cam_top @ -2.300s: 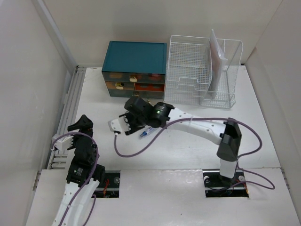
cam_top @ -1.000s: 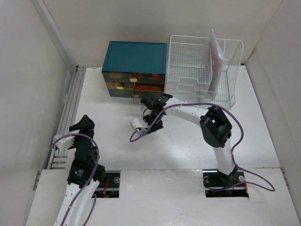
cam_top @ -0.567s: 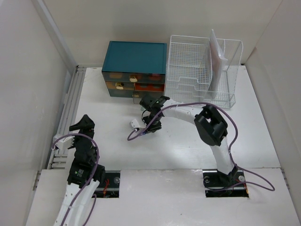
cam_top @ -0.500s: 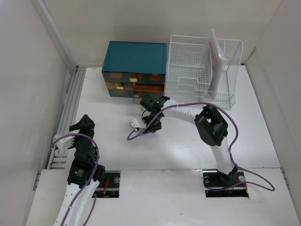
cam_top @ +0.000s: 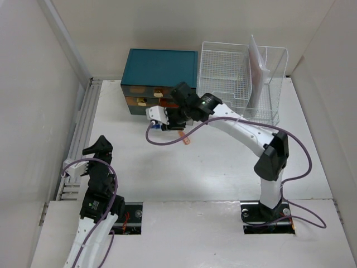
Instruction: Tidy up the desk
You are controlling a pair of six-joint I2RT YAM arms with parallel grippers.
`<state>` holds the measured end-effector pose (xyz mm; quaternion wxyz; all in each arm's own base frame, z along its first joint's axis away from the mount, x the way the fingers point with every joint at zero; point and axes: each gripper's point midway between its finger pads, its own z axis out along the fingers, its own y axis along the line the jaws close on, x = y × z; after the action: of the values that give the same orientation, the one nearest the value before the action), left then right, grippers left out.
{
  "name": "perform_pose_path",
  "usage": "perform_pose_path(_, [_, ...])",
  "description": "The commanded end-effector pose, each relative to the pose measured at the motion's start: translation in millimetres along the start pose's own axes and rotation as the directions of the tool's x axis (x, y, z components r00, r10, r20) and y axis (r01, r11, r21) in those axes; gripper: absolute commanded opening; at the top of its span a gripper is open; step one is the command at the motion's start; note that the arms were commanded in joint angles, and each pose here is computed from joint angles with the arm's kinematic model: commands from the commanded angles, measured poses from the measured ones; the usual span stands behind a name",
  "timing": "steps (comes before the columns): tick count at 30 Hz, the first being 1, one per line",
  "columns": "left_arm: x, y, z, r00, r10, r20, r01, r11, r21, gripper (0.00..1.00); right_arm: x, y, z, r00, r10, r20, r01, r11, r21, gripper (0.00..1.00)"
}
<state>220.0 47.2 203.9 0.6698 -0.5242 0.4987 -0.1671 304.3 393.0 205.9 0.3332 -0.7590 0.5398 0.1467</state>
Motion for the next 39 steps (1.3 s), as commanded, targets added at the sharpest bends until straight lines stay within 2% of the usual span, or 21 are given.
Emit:
perform_pose_path(1, [1.3, -6.2, 0.4, 1.0, -0.008, -0.004, 0.008, 1.0, 0.029, 0.78, -32.1, -47.9, -35.8, 0.997, 0.035, 0.062, -0.048, 0.971, 0.236, 0.05])
perform_pose_path(6, [5.2, -2.9, 0.7, 1.0, 0.018, -0.015, -0.017, 0.999, 0.028, 0.78, -18.4, -93.2, -53.3, 0.993, 0.117, 0.008, -0.106, 0.869, 0.484, 0.04])
perform_pose_path(12, [6.4, -20.7, -2.5, 0.998, 0.053, -0.038, -0.048, 0.992, 0.113, 0.79, 11.2, -126.5, -49.5, 0.981, 0.187, -0.049, -0.125, 0.807, 0.577, 0.04])
perform_pose_path(15, [9.6, -30.6, -6.9, 0.995, 0.09, -0.051, -0.078, 0.978, 0.194, 0.87, 28.4, -139.5, -46.8, 0.973, 0.219, -0.075, -0.131, 0.788, 0.601, 0.04])
perform_pose_path(17, [13.2, -37.1, -10.8, 0.99, 0.129, -0.064, -0.11, 0.962, 0.25, 0.98, 37.3, -142.5, -36.7, 0.97, 0.23, -0.085, -0.138, 0.797, 0.588, 0.06])
perform_pose_path(21, [14.4, -45.1, -14.7, 0.988, 0.14, -0.063, -0.114, 0.944, 0.309, 1.0, 53.5, -148.3, -28.6, 0.961, 0.255, -0.11, -0.146, 0.8, 0.582, 0.17])
perform_pose_path(22, [14.4, -45.1, -14.7, 0.988, 0.14, -0.063, -0.114, 0.944, 0.309, 1.0, 53.6, -148.3, -28.5, 0.961, 0.255, -0.11, -0.146, 0.8, 0.582, 0.32])
perform_pose_path(23, [14.4, -45.1, -14.7, 0.988, 0.14, -0.063, -0.114, 0.944, 0.309, 1.0, 57.8, -150.5, -30.9, 0.959, 0.262, -0.111, -0.15, 0.796, 0.587, 0.43])
perform_pose_path(25, [14.4, -45.1, -14.7, 0.988, 0.14, -0.063, -0.114, 0.944, 0.309, 1.0, 56.7, -150.0, -29.9, 0.96, 0.259, -0.106, -0.151, 0.799, 0.581, 0.55])
perform_pose_path(31, [17.5, -44.7, -14.4, 0.986, 0.149, -0.073, -0.12, 0.943, 0.31, 1.0, 34.5, -149.1, -54.8, 0.973, 0.229, -0.034, -0.165, 0.791, 0.589, 0.59])
perform_pose_path(33, [19.1, -43.5, -13.6, 0.985, 0.156, -0.076, -0.126, 0.944, 0.305, 1.0, 28.9, -140.4, -56.4, 0.975, 0.223, -0.011, -0.18, 0.811, 0.557, 0.55])
perform_pose_path(34, [19.1, -43.5, -13.6, 0.985, 0.156, -0.076, -0.126, 0.944, 0.305, 1.0, 21.5, -134.0, -64.6, 0.978, 0.21, 0.009, -0.182, 0.822, 0.539, 0.46])
perform_pose_path(36, [19.1, -43.5, -13.6, 0.985, 0.156, -0.076, -0.126, 0.944, 0.305, 1.0, 6.9, -113.0, -57.0, 0.985, 0.161, 0.065, -0.173, 0.886, 0.43, 0.15])
perform_pose_path(39, [19.1, -43.5, -13.6, 0.985, 0.156, -0.076, -0.126, 0.944, 0.305, 1.0, 9.9, -73.2, -40.2, 0.99, 0.113, 0.087, -0.129, 0.969, 0.211, 0.03])
